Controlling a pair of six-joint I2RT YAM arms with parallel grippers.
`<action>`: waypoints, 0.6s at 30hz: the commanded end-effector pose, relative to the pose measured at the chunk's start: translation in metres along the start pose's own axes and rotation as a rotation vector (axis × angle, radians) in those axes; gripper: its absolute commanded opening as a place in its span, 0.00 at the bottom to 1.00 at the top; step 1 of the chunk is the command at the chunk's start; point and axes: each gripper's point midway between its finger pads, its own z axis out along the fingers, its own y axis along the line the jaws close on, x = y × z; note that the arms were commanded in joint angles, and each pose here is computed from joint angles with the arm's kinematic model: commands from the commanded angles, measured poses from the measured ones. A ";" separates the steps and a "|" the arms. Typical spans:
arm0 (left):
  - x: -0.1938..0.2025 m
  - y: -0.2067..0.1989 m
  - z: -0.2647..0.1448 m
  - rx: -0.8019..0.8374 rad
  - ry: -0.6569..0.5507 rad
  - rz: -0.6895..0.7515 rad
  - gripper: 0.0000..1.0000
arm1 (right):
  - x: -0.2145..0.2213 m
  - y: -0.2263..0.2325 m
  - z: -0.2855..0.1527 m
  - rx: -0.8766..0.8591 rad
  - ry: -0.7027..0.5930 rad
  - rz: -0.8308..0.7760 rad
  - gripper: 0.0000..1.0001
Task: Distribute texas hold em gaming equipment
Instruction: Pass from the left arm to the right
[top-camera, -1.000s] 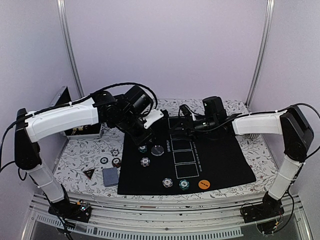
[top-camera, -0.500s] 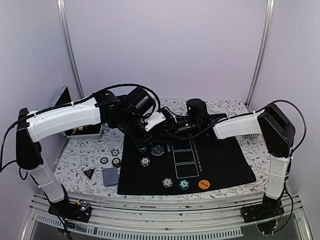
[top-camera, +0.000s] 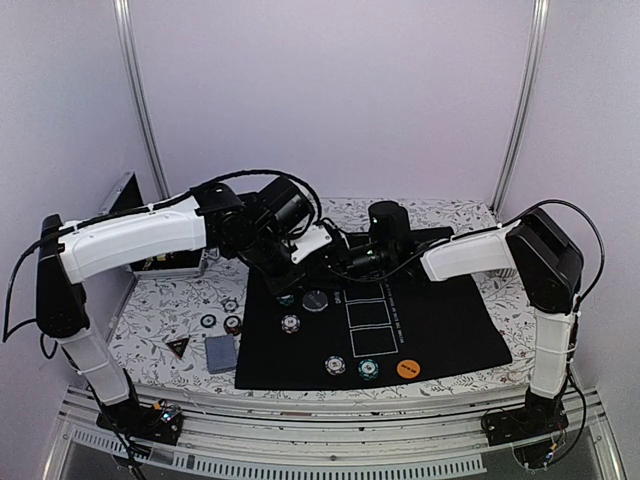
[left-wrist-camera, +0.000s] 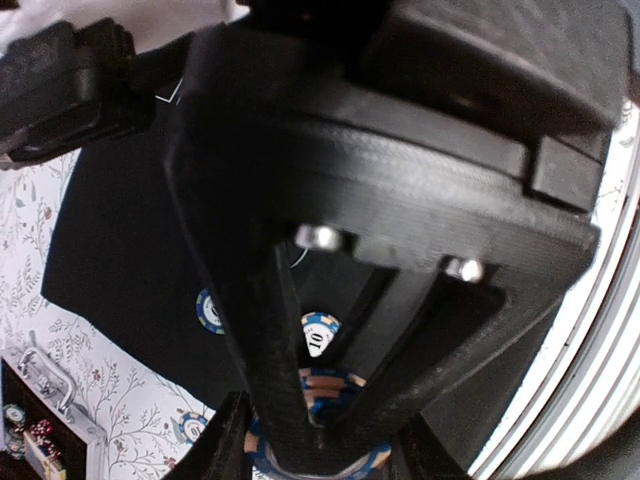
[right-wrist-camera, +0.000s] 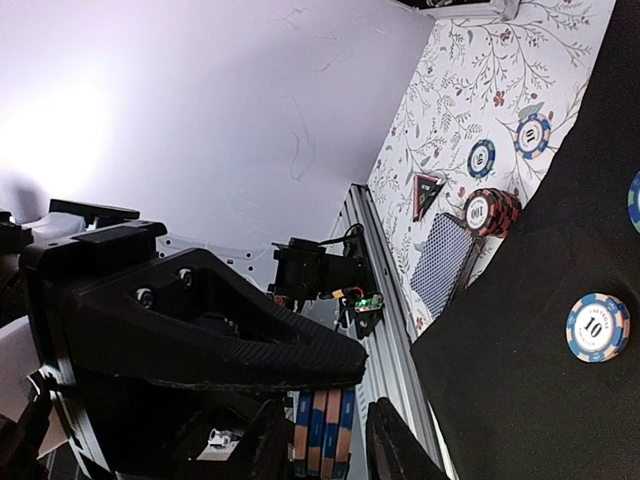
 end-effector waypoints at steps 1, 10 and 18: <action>-0.004 0.001 0.000 -0.022 0.002 0.017 0.00 | 0.004 0.003 0.008 -0.025 0.029 -0.018 0.27; -0.003 0.004 -0.001 -0.043 -0.001 0.013 0.07 | 0.003 0.002 0.003 -0.013 0.021 -0.017 0.04; -0.044 0.022 -0.063 -0.184 -0.525 0.042 0.72 | -0.005 0.024 -0.023 -0.024 -0.001 -0.078 0.02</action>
